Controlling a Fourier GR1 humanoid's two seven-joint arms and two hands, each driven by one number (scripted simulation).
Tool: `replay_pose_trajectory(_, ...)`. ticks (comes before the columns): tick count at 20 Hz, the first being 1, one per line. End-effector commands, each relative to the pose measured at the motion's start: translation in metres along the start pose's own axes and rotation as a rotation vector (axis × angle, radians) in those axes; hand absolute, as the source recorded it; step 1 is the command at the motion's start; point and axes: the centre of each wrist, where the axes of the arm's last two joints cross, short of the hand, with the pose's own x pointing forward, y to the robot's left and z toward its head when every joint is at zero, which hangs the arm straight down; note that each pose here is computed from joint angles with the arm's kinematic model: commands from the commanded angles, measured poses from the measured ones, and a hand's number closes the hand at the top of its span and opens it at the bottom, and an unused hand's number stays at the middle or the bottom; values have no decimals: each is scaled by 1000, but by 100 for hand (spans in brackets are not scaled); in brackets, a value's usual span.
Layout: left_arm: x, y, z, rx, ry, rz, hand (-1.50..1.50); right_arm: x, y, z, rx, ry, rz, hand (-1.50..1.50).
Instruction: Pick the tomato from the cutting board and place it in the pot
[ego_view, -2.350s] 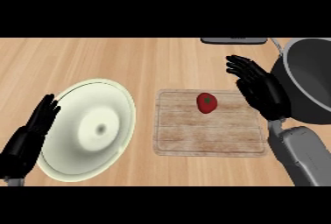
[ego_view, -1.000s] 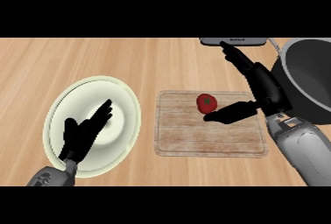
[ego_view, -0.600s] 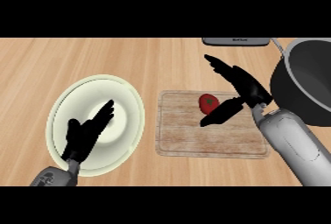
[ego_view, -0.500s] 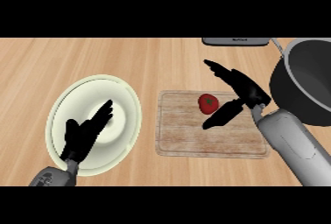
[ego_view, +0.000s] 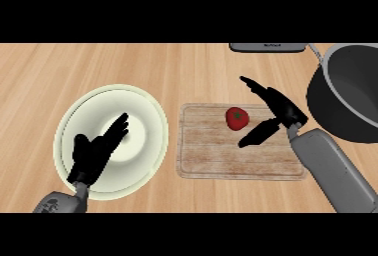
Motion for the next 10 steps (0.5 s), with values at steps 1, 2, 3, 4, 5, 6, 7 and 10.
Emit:
replay_pose_trajectory(1, -9, 3, 4, 7, 6, 5, 0, -27, -8, 1, -24, -31, -34, -150)
replay_pose_trajectory(2, -7, 8, -11, -12, 8, 26, 0, -35, -17, -5, -18, -36, -27, -150)
replay_pose_trajectory(3, -11, -11, 4, 4, 4, -1, 0, -30, -16, -3, -5, -35, -68, -150)
replay_pose_trajectory(4, -31, 17, 7, 2, 13, -3, 0, -47, -9, 13, 7, -45, -73, -150)
replay_pose_trajectory(5, -15, -4, 0, -6, -8, 0, 0, -60, -10, 4, 6, -71, -121, -150)
replay_pose_trajectory(6, -9, 13, 1, -2, -6, -1, 0, -51, -29, 10, 63, -76, -150, -150)
replay_pose_trajectory(7, -10, 4, 8, -10, 6, 9, 0, -35, 7, -1, 49, -88, -171, -150)
replay_pose_trajectory(10, -5, 3, -6, -11, 0, -1, 0, -40, 5, -20, 60, -127, -252, -150)
